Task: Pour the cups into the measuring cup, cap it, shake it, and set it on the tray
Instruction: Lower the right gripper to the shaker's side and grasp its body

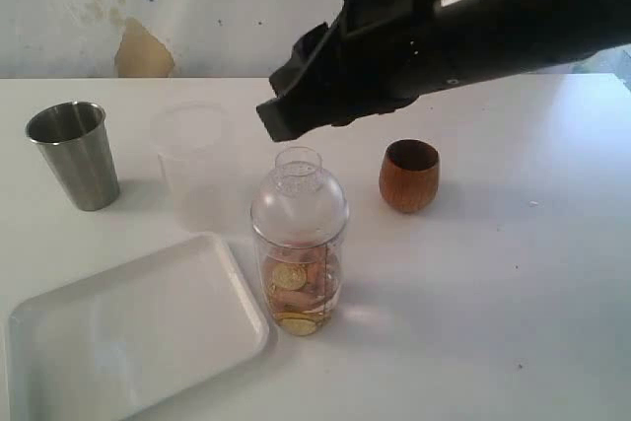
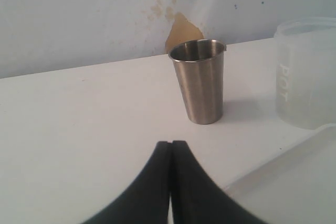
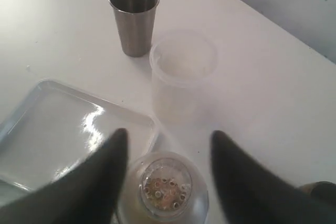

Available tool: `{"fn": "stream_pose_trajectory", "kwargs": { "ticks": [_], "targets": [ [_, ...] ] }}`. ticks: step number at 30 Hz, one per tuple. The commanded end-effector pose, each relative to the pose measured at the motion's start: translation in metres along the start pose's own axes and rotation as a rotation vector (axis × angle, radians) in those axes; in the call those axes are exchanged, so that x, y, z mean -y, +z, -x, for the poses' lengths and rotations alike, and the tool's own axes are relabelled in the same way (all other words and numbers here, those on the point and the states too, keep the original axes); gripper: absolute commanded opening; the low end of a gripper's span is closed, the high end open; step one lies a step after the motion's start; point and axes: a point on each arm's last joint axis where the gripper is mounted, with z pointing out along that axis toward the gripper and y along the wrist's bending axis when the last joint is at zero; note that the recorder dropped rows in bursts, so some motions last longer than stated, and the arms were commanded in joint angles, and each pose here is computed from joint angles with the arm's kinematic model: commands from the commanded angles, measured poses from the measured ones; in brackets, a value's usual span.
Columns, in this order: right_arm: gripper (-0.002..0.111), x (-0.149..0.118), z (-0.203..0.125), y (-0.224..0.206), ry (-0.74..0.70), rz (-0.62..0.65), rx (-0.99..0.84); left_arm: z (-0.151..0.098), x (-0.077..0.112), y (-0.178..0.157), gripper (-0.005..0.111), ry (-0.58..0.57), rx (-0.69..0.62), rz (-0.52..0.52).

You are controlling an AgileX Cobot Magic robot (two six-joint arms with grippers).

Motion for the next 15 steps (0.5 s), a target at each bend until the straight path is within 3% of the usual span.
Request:
{"fn": "stream_pose_trajectory", "kwargs": {
  "ticks": [1, 2, 8, 11, 12, 15],
  "targets": [
    [0.101, 0.0, 0.004, -0.008, -0.025, -0.004, 0.019, 0.0, 0.0, 0.0, 0.0, -0.002, 0.01, 0.0],
    [0.105, 0.0, 0.004, -0.008, -0.044, -0.004, 0.018, 0.0, 0.0, 0.0, 0.0, -0.002, 0.01, 0.0],
    [0.104, -0.004, -0.003, -0.006, -0.024, 0.034, -0.023, 0.0, 0.0, 0.0, 0.0, -0.002, 0.01, 0.0],
    [0.104, -0.003, -0.011, -0.008, -0.002, 0.001, 0.118, 0.0, 0.0, 0.0, 0.0, -0.002, 0.01, 0.0],
    [0.104, -0.001, -0.026, -0.011, 0.02, -0.051, 0.22, 0.0, 0.0, 0.0, 0.0, -0.002, 0.01, 0.0],
    [0.104, -0.002, -0.055, -0.012, 0.061, -0.098, 0.298, 0.0, 0.0, 0.0, 0.0, -0.002, 0.01, 0.0]
  ]
}}
